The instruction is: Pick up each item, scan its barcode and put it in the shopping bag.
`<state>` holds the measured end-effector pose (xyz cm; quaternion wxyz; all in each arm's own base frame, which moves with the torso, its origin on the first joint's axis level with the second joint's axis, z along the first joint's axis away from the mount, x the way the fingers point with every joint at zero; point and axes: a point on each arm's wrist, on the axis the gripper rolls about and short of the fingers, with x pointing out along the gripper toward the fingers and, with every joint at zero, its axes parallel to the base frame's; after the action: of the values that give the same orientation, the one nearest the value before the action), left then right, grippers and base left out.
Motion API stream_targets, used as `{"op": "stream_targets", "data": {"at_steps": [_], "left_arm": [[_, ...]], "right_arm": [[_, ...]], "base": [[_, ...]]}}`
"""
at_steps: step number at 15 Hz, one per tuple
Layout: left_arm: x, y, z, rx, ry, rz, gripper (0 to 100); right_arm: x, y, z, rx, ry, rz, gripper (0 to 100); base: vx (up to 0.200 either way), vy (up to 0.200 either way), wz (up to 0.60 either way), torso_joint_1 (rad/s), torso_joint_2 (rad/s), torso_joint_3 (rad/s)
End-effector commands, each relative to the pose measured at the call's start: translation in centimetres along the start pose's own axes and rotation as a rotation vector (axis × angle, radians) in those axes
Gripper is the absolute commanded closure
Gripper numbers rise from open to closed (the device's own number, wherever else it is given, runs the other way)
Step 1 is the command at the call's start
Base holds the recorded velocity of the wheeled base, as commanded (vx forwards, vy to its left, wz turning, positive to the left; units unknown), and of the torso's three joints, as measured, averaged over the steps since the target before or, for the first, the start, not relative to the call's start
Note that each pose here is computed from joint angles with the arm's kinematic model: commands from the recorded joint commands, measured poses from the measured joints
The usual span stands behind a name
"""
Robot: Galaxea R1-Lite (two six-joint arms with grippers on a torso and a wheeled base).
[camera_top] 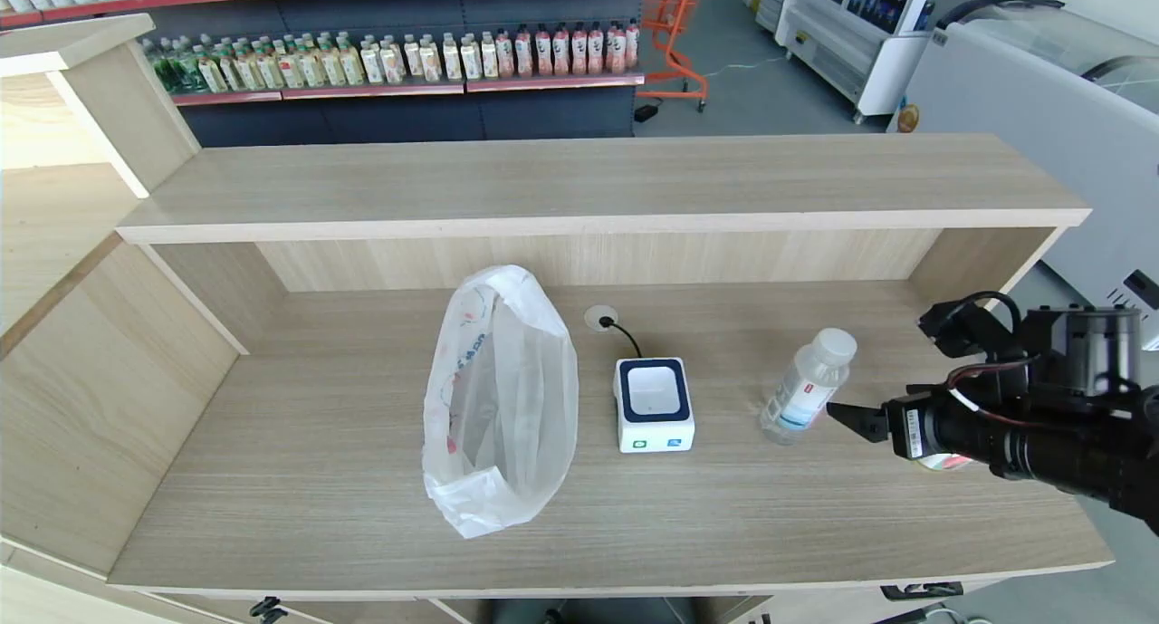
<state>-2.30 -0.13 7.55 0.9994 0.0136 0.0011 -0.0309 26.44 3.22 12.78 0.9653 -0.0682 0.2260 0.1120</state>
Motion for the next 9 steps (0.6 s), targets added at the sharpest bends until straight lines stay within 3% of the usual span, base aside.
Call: {"op": "stream_targets", "data": {"at_steps": [1,4,9], "left_arm": [[0.0,0.0,0.0,0.000,0.002,0.000,0],[0.0,0.0,0.0,0.000,0.000,0.002,0],[0.0,0.0,0.0,0.000,0.000,0.000,0]], "right_arm": [[2.8,0.1,-2.0,-0.023,0.065,0.011,0],[4.7,0.6,-3.1,-0.061,0.034,0.025,0],[7.0,2.4,-2.5,-0.109,-0.058,0.071,0]], "base": [[0.000,0.000,0.00,0.000,0.00,0.000],[0.000,0.000,0.00,0.000,0.00,0.000],[0.000,0.000,0.00,0.000,0.00,0.000]]}}
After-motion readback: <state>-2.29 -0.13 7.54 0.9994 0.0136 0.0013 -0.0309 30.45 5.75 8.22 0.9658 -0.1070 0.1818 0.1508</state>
